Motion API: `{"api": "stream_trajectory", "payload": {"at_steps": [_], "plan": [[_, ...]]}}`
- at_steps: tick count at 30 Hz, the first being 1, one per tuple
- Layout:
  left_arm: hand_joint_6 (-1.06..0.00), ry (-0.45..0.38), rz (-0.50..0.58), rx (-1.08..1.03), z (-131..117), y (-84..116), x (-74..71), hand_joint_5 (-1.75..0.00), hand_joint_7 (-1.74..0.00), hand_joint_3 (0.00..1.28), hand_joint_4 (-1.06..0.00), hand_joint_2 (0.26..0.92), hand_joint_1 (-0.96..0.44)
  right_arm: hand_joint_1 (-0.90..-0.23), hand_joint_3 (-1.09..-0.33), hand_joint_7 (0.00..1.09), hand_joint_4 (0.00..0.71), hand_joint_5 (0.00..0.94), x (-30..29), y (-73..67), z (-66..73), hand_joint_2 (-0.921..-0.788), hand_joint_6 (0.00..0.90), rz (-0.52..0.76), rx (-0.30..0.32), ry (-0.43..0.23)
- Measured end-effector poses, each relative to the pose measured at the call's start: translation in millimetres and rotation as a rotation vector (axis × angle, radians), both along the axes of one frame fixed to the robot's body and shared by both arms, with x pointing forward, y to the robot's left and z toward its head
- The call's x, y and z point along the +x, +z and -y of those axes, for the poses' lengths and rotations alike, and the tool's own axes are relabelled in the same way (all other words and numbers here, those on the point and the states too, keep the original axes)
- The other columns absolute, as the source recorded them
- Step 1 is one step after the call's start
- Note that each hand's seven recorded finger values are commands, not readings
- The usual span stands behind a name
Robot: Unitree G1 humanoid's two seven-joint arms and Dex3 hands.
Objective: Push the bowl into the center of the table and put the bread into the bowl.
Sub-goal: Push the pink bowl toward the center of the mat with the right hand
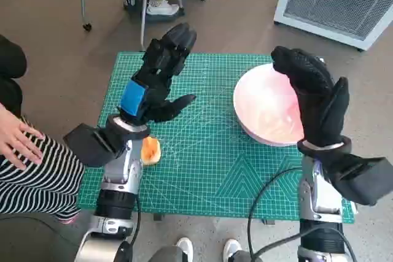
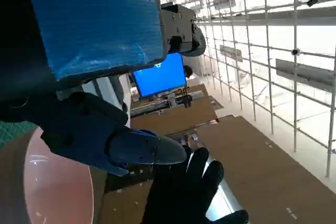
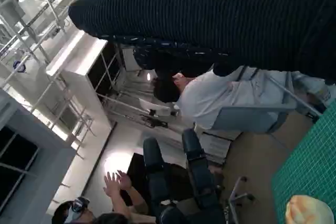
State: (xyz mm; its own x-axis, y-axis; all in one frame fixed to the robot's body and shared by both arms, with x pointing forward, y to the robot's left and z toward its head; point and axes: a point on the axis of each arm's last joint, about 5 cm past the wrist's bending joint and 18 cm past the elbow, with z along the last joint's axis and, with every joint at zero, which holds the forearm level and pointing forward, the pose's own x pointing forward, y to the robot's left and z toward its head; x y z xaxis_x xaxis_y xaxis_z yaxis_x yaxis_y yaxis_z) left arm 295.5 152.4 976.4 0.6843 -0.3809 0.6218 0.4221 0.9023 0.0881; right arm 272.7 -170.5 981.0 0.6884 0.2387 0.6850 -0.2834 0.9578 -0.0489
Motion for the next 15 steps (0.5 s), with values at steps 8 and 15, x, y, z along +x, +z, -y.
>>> {"api": "stream_trajectory", "payload": {"at_steps": [8, 15], "plan": [[0.0, 0.001, 0.0, -0.002, -0.3, 0.0, 0.0, 0.0, -0.47, 0.22, -0.15, 0.921, -0.42, -0.67, -0.669, 0.4, 0.17, 0.001, 0.1, 0.1, -0.1, -0.921, 0.087, 0.0, 0.0, 0.0], [0.0, 0.002, 0.0, -0.003, -0.4, 0.0, 0.0, 0.0, -0.47, 0.22, -0.15, 0.921, -0.42, -0.673, -0.668, 0.4, 0.17, 0.001, 0.1, 0.1, -0.2, -0.921, 0.087, 0.001, -0.001, 0.002]]}}
